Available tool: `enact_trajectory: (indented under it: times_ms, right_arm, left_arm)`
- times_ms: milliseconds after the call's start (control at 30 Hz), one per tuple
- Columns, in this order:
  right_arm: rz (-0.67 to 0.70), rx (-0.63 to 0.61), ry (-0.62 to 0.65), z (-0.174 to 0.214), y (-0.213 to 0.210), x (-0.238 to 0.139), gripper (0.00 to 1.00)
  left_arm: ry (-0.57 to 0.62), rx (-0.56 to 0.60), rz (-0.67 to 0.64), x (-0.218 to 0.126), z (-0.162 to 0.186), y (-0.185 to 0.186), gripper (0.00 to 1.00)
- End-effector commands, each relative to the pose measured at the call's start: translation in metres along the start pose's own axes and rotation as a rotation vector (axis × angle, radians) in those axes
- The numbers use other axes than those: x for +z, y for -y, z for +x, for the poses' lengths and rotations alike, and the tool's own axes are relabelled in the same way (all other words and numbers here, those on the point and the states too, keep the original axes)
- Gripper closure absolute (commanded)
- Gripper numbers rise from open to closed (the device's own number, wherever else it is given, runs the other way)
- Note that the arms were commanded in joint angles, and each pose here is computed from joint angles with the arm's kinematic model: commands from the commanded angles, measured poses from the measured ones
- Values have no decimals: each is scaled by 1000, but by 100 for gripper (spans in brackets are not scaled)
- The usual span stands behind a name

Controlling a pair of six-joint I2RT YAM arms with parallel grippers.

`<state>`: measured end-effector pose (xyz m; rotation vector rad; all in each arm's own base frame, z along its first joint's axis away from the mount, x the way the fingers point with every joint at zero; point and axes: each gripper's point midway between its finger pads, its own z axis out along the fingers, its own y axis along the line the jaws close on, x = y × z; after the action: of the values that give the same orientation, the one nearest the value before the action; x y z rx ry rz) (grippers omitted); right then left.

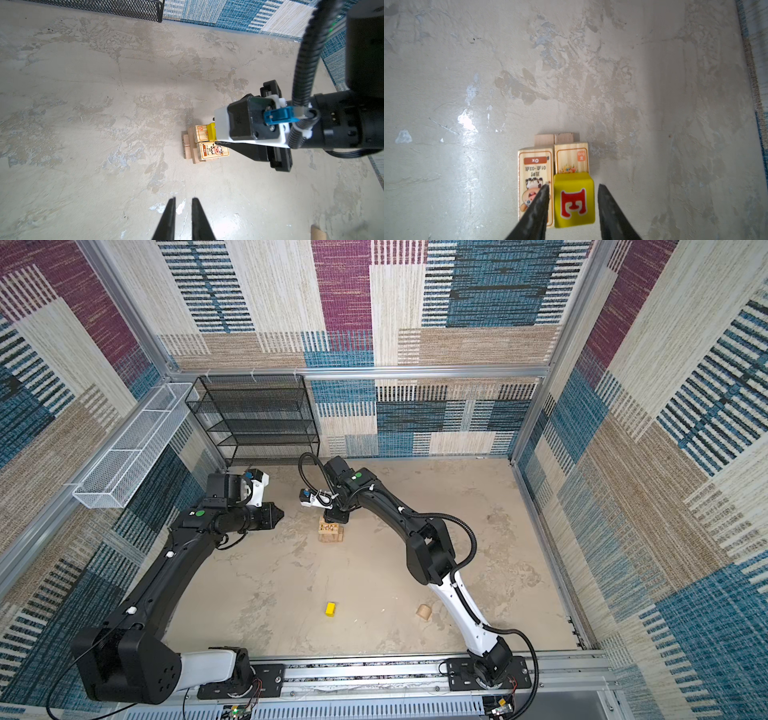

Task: Build the wood block tower
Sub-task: 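Set the yellow E cube on the dragon block and open the right gripper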

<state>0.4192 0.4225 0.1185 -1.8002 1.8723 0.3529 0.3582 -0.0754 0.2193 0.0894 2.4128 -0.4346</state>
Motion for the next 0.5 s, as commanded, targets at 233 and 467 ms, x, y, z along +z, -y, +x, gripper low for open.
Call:
enact_trajectory:
  times_ms: [233, 467]
  right_arm:
    - [-29, -12, 8, 0, -5, 3, 63]
    - [-35, -20, 10, 0, -5, 4, 68]
  left_arm:
    - [14, -7, 5, -1, -3, 1, 80]
    - [15, -7, 4, 0, -3, 1, 81]
